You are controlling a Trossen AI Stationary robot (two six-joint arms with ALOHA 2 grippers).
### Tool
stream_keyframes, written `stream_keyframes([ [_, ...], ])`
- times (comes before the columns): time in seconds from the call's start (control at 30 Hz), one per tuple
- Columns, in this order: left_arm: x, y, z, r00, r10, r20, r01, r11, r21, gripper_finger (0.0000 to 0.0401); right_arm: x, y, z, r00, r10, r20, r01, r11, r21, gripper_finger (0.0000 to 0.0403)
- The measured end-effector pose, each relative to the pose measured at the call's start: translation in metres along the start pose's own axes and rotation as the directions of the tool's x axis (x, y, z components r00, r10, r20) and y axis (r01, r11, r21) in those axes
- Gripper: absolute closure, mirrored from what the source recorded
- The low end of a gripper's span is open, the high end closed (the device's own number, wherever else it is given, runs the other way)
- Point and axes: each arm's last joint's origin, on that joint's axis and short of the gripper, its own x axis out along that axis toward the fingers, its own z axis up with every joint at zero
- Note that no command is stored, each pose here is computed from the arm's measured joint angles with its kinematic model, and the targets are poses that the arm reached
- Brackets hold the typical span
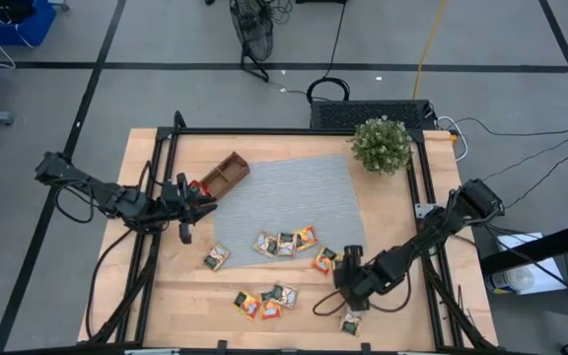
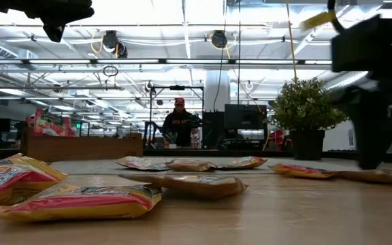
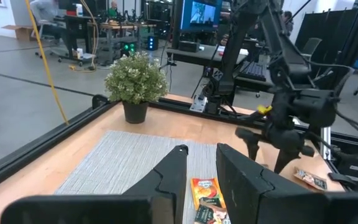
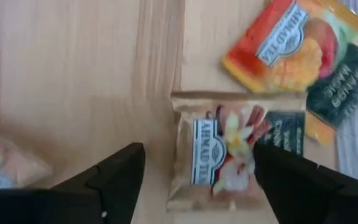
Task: Pick & Place Tea
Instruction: Put the brown tea bag into the middle section of the wooden organizer
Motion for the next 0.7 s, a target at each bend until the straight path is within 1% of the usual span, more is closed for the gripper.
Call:
stream_keyframes([
  [0.1, 0.0, 0.0, 0.0, 1.0, 0.0, -0.001, 0.0, 1.0, 0.001, 0.0308, 0.007, -0.005, -0.002, 0.999, 0.03, 0.033, -0.031, 0.999, 0.033, 0.0124],
  [0.2, 0.0, 0.0, 0.0, 1.0, 0.0, 0.0, 0.0, 1.0, 0.001, 0.0308, 0.014, -0.013, -0.009, 1.0, 0.007, -0.002, -0.007, 0.995, 0.098, 0.0144],
  [0.27, 0.0, 0.0, 0.0, 1.0, 0.0, -0.001, 0.0, 1.0, 0.001, 0.0308, 0.019, -0.02, -0.016, 0.999, 0.011, -0.047, -0.005, 0.991, 0.137, 0.0167],
  [0.33, 0.0, 0.0, 0.0, 1.0, 0.0, 0.0, 0.0, 1.0, 0.0, 0.0308, 0.022, -0.026, -0.022, 0.997, 0.013, -0.081, 0.003, 0.982, 0.19, 0.02],
  [0.4, 0.0, 0.0, 0.0, 1.0, 0.0, 0.0, 0.0, 1.0, 0.001, 0.0308, 0.024, -0.029, -0.026, 0.994, 0.028, -0.101, -0.004, 0.973, 0.229, 0.0243],
  [0.5, 0.0, 0.0, 0.0, 1.0, 0.0, 0.0, 0.0, 1.0, 0.001, 0.0308, 0.023, -0.027, -0.027, 0.995, 0.036, -0.095, -0.014, 0.975, 0.223, 0.0318],
  [0.57, 0.0, 0.0, 0.0, 1.0, 0.0, 0.0, 0.0, 1.0, 0.001, 0.0308, 0.02, -0.022, -0.024, 0.995, 0.084, -0.061, -0.069, 0.976, 0.207, 0.0371],
  [0.6, 0.0, 0.0, 0.0, 1.0, 0.0, -0.001, 0.0, 1.0, 0.001, 0.0308, 0.017, -0.02, -0.022, 0.994, 0.109, -0.032, -0.1, 0.974, 0.201, 0.0385],
  [0.63, 0.0, 0.0, 0.0, 1.0, 0.0, 0.0, 0.0, 1.0, 0.001, 0.0308, 0.012, -0.017, -0.018, 0.991, 0.134, 0.009, -0.133, 0.971, 0.198, 0.0391],
  [0.7, 0.0, 0.0, 0.0, 1.0, 0.0, -0.001, 0.0, 1.0, 0.001, 0.0308, 0.0, -0.012, -0.007, 0.982, 0.169, 0.083, -0.183, 0.962, 0.204, 0.0391],
])
